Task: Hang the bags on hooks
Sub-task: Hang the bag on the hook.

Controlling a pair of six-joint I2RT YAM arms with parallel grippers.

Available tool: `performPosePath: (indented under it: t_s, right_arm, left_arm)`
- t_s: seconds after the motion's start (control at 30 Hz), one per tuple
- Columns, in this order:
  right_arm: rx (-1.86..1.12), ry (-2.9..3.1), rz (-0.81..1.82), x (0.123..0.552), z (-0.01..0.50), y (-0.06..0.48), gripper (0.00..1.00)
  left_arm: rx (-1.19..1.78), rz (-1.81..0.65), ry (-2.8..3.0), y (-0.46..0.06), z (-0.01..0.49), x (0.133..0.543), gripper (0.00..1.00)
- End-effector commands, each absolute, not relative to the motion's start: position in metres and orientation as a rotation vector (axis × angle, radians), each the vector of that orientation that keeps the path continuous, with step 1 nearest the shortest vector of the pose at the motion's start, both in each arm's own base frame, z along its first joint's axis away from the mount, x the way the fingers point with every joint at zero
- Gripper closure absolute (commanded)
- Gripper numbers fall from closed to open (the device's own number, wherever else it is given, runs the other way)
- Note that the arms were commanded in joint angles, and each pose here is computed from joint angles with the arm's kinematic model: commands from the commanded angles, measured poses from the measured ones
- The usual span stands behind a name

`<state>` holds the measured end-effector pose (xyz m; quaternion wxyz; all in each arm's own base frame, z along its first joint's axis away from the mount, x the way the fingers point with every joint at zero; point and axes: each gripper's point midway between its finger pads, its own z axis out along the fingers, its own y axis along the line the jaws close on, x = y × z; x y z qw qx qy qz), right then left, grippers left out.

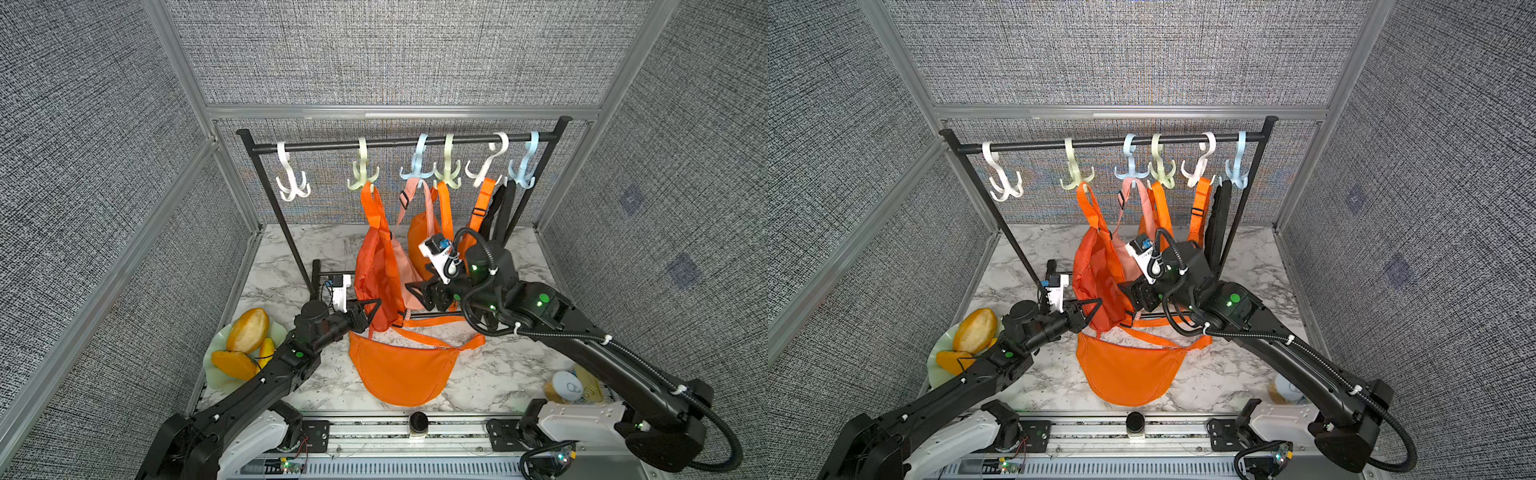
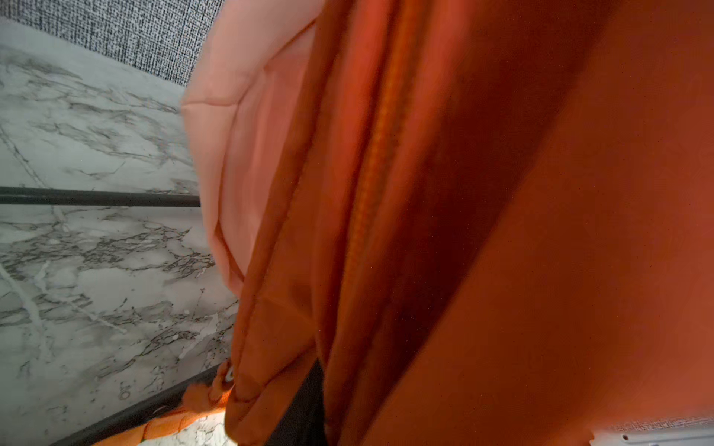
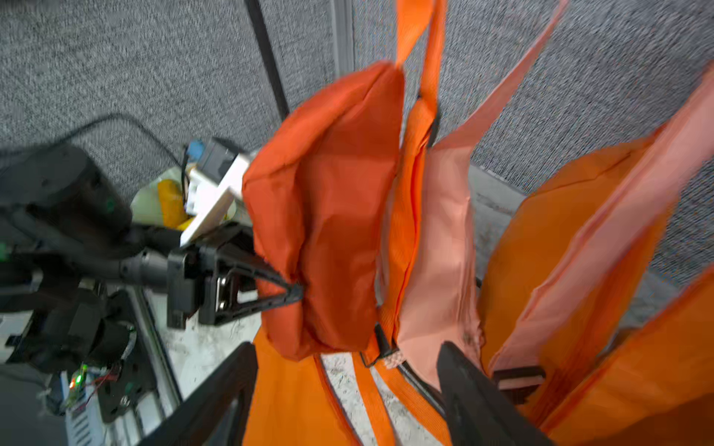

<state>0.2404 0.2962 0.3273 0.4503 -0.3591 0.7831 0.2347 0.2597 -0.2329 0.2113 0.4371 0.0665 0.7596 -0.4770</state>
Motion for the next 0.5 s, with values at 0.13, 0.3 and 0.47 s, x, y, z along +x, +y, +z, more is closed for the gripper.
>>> performPosePath:
  t_s: [0.13, 0.3, 0.47]
  right_arm:
    - [-1.159, 2.128, 0.513, 0.178, 0.228, 0.311, 0.21]
    - [-1.312, 2.223, 0.487, 0.138, 0.169, 0.338, 0.20]
    - [-1.463, 2.322, 0.318, 0.114, 0.119, 0.360, 0.19]
  left_arm:
    - [0.107, -1.112, 1.913, -0.213, 0.203, 0.260, 0.29]
    - [-0.016, -1.009, 1.969, -0.182, 0.183, 0.263, 0.19]
    - [-0.125, -0.946, 1.989, -0.157, 0.176, 0.268, 0.16]
